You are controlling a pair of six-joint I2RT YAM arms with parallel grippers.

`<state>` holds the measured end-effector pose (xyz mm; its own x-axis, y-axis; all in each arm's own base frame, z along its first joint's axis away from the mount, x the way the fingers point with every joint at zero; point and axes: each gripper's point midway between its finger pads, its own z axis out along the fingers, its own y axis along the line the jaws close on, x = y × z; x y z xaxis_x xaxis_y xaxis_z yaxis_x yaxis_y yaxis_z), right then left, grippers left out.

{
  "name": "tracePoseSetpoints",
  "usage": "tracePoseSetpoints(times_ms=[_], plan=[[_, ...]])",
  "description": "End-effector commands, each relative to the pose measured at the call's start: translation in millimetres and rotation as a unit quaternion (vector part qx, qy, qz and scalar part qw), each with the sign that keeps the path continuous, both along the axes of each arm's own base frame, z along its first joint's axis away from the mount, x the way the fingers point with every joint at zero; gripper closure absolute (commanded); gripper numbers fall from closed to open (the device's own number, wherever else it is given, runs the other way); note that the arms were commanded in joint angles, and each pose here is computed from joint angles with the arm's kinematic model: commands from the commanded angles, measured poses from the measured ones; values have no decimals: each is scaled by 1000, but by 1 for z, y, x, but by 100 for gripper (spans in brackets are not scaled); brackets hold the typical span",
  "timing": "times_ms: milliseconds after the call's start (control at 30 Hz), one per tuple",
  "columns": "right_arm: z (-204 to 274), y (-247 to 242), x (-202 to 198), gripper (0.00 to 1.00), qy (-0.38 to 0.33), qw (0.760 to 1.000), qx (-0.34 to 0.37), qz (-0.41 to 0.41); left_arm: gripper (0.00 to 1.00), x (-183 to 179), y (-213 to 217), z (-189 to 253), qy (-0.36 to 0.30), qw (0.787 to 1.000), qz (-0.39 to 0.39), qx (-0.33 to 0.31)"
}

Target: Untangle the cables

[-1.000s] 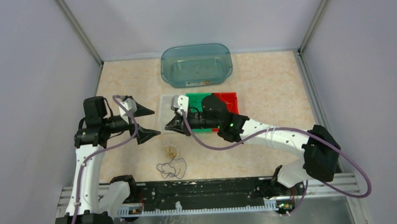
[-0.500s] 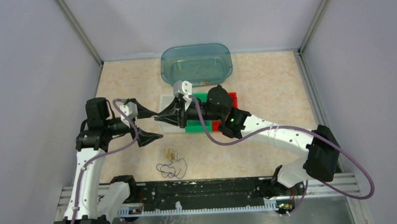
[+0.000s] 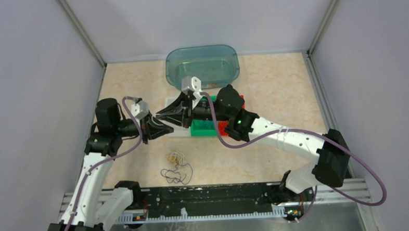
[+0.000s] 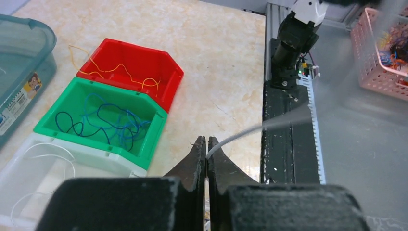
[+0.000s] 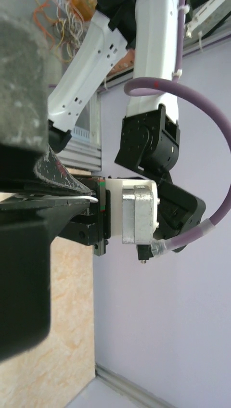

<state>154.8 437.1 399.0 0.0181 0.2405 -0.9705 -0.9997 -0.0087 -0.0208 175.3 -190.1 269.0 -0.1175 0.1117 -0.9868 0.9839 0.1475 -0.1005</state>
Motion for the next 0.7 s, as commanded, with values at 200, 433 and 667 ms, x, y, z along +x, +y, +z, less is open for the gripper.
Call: tracePoseSetpoints(times_ms=[200, 433, 667], plan=[[13, -45, 15, 42, 28, 994, 69, -81, 100, 21, 2, 88, -116, 991, 57, -20], [-34, -64, 12, 4, 75, 992, 61, -77, 100, 14, 4, 138, -152, 985, 69, -44], [-52, -41, 11, 3, 72, 995, 56, -33, 100, 5, 2, 153, -142, 985, 65, -66]])
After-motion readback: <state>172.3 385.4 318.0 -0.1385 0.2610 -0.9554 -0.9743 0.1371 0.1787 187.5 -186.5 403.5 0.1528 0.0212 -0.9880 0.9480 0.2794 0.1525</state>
